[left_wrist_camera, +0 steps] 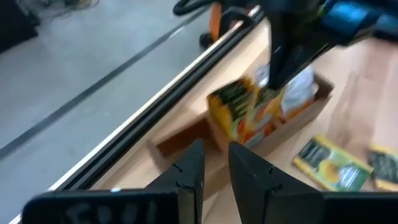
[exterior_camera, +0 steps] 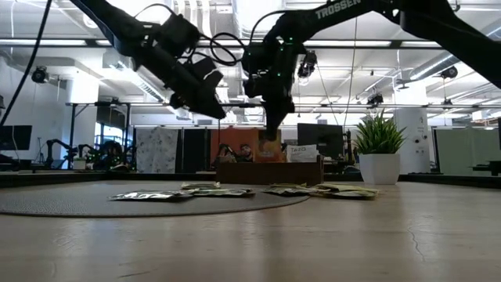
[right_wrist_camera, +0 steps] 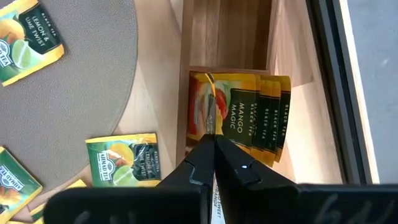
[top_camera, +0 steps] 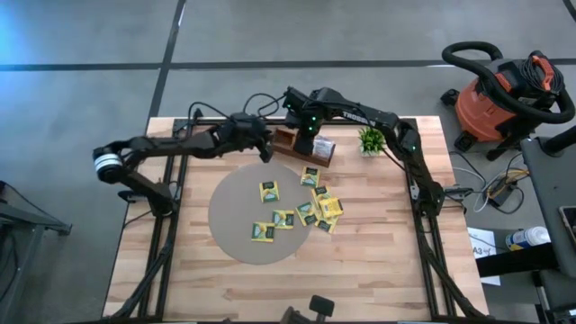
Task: Pick & Place Tea
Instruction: Put the red tea sachet into the middle compartment of the wooden organizer
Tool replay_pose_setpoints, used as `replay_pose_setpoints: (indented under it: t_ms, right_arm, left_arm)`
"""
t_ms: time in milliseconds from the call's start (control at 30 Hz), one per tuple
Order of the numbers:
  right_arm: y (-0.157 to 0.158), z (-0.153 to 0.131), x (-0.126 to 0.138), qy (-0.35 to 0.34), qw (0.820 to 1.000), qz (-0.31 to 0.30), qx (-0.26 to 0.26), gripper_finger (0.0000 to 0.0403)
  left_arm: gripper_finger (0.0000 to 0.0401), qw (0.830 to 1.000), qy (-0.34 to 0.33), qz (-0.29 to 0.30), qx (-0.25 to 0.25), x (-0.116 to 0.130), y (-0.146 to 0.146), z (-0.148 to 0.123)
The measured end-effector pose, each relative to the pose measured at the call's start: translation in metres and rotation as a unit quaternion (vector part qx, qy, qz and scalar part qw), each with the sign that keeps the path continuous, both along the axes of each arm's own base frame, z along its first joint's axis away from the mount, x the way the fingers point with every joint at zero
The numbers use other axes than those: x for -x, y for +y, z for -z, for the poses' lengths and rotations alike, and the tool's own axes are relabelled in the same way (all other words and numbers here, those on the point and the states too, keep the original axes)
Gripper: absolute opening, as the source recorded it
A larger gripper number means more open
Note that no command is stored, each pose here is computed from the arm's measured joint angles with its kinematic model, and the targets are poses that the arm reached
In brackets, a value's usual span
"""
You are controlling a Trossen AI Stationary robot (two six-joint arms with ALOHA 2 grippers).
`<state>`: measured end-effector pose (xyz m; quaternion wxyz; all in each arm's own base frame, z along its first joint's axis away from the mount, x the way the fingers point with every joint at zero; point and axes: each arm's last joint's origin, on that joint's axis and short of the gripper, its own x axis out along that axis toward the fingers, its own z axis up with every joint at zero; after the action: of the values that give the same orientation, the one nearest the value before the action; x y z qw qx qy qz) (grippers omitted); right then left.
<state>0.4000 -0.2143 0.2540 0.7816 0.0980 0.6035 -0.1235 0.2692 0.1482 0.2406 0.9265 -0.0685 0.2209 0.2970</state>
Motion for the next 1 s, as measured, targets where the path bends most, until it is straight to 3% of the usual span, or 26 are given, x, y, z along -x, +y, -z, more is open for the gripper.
replay_pose_setpoints:
  t_ms: [1000]
  right_arm:
    - [0.0, 0.045, 0.0, 0.017, 1.0, 0.016, -0.018, 0.001]
  left_arm:
    - [0.0067, 0.997, 0.035, -0.07, 0.012, 0.029, 0.035, 0.004]
